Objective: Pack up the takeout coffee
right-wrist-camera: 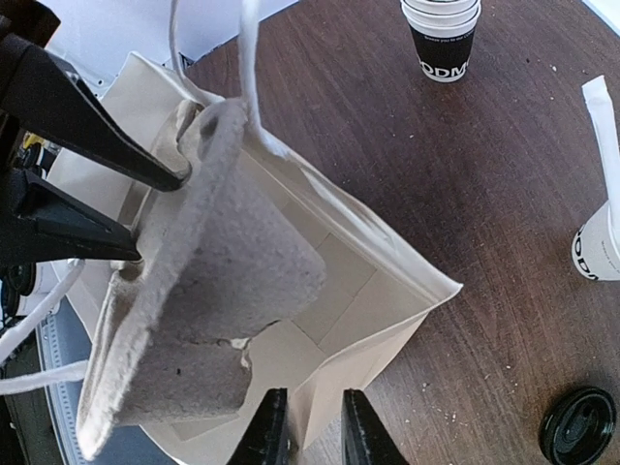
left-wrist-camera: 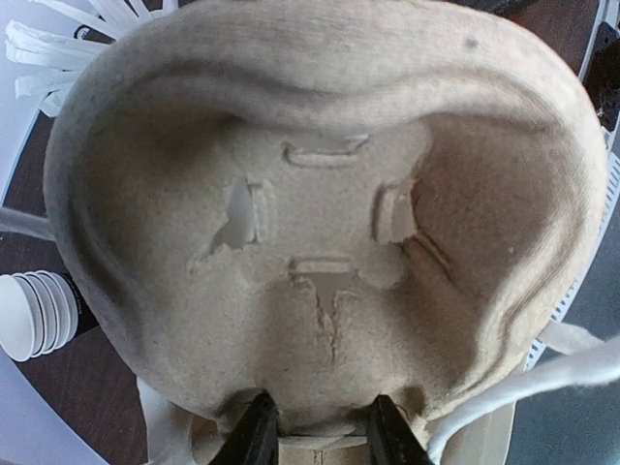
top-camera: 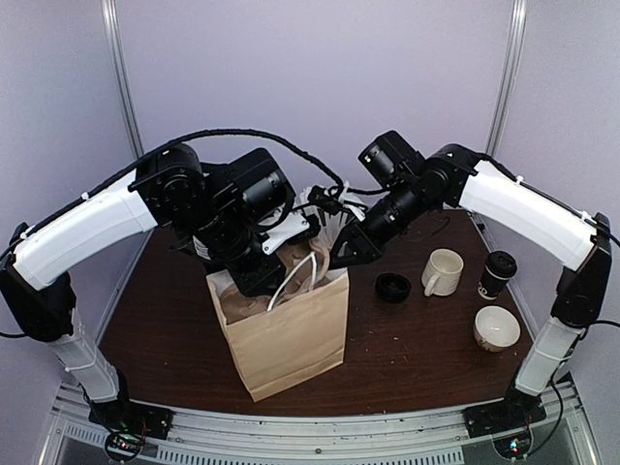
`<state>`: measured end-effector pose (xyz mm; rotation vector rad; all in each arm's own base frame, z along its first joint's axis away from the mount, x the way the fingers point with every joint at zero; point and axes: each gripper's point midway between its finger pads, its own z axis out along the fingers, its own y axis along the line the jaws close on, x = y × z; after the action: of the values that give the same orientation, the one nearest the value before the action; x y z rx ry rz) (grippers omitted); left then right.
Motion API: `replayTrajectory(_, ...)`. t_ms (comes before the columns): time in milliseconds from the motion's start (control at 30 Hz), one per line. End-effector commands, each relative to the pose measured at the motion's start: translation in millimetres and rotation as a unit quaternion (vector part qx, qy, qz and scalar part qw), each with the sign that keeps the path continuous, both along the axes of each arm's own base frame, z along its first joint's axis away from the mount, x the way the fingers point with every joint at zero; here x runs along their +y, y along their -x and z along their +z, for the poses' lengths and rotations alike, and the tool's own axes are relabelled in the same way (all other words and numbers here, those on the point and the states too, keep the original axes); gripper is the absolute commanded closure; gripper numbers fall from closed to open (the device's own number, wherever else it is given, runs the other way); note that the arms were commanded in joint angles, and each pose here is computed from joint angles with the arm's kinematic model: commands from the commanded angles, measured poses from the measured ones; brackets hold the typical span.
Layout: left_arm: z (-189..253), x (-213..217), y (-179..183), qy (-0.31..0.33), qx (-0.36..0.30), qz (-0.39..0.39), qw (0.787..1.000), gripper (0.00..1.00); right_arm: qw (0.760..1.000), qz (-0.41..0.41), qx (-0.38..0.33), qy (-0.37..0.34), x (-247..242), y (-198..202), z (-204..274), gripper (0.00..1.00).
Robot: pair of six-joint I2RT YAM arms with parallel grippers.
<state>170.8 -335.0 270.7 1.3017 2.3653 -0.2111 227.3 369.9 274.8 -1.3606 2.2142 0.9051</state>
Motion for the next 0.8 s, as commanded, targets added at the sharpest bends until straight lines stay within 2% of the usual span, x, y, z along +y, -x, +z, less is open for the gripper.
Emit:
replayTrajectory(0, 6.1, 10.2, 2.1, -0.001, -0.004, 0.010, 1.000, 0.74, 0.999, -0.026, -0.025, 0.006, -4.7, -7.0, 8.4, 0.85)
replayTrajectory(100, 5.2, 11.0, 2.1, -0.005, -0.002, 0.010, 1.000, 0.74, 0.999, -0.029, -0.032, 0.005, -7.1, -7.1, 12.3, 1.00)
replayTrajectory(333, -9.6, 14.4, 10.8, -0.032, 0.027, 0.001, 0.999, 0.74, 0.997, -0.046, -0.061, 0.007, -18.1, -10.1, 20.9, 1.00)
replayTrajectory(500, -34.8, 10.9, 16.4, -0.072, 0.058, -0.017, 0.996, 0.74, 0.997, -0.051, -0.052, -0.006, -17.2, -7.0, 26.9, 1.00)
replayTrajectory(667, -50.2, 15.0, 7.8, -0.112, 0.050, -0.008, 0.992, 0.74, 0.998, -0.045, -0.037, -0.015, -17.7, 1.2, 26.0, 1.00)
replayTrajectory(767, -53.8, 12.0, 5.5, -0.113, 0.049, -0.009, 0.992, 0.74, 0.998, -0.043, -0.032, -0.016, -20.5, 5.5, 23.5, 1.00)
